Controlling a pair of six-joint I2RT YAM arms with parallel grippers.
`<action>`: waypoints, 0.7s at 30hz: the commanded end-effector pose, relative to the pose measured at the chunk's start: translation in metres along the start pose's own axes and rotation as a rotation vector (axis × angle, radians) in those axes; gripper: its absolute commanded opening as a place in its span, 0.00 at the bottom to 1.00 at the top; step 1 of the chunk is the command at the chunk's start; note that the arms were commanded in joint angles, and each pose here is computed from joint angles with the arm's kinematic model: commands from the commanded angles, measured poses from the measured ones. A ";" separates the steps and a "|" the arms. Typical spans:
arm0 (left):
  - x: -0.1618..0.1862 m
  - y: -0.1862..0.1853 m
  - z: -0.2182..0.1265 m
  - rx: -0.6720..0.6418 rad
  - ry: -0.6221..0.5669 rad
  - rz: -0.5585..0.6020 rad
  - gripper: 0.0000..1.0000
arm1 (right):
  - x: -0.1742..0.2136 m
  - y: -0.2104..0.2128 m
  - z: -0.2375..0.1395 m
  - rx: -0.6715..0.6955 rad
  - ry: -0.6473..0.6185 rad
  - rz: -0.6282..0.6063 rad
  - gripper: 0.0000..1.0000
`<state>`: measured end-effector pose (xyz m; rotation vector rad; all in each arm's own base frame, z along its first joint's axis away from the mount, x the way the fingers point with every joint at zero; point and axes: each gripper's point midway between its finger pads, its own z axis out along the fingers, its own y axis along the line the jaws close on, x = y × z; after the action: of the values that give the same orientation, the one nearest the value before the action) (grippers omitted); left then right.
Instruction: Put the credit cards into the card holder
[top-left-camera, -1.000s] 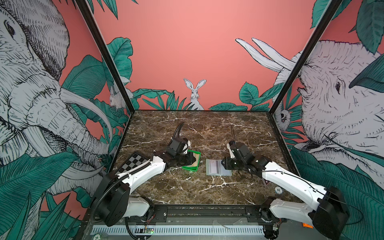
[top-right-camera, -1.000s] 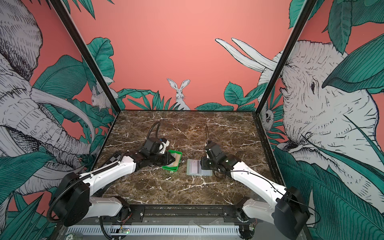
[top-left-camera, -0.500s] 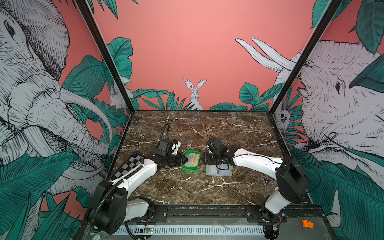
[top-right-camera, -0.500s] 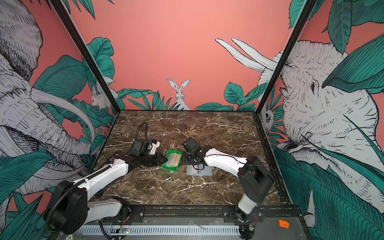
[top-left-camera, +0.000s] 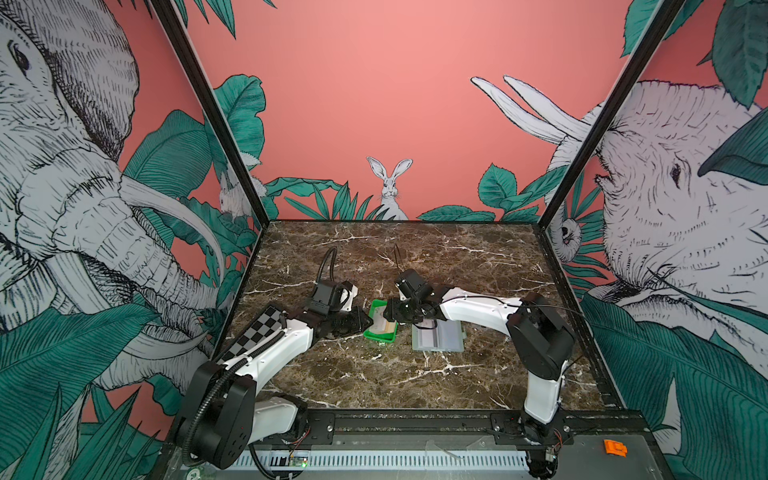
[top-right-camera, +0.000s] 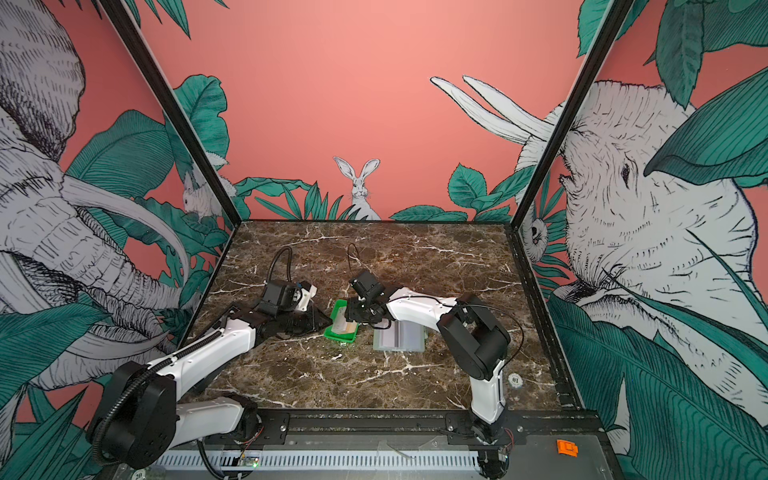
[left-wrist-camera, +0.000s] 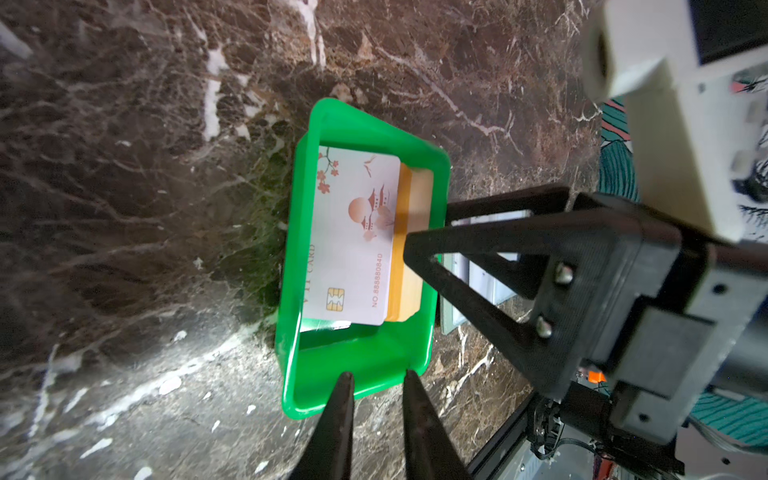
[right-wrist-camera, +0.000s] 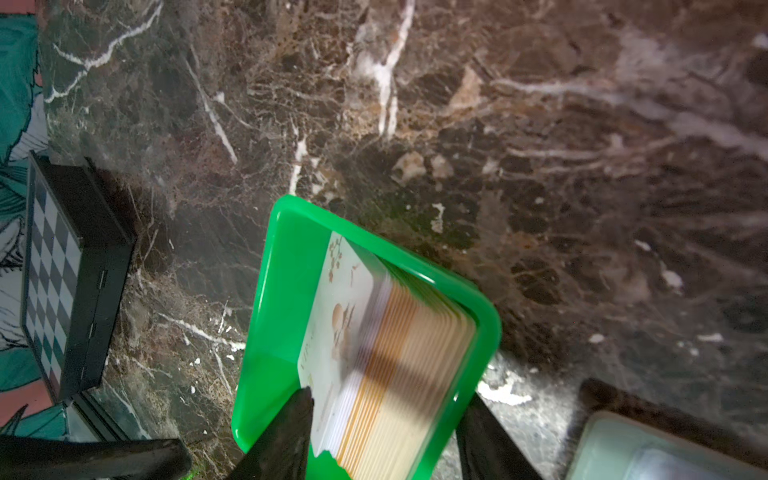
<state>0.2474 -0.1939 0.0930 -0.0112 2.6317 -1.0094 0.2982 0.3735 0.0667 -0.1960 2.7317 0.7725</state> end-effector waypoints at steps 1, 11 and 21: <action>0.003 0.003 -0.004 0.030 -0.012 -0.032 0.24 | -0.023 0.020 -0.001 -0.056 -0.039 -0.081 0.53; -0.003 0.003 -0.007 0.029 -0.032 -0.043 0.20 | -0.019 0.012 0.001 0.009 -0.004 -0.106 0.66; -0.019 0.009 0.009 -0.009 -0.027 -0.030 0.16 | -0.005 0.013 0.018 0.038 0.042 -0.133 0.71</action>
<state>0.2571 -0.1905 0.0846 -0.0841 2.6361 -1.0264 0.3039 0.3911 0.0607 -0.3592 2.7396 0.7111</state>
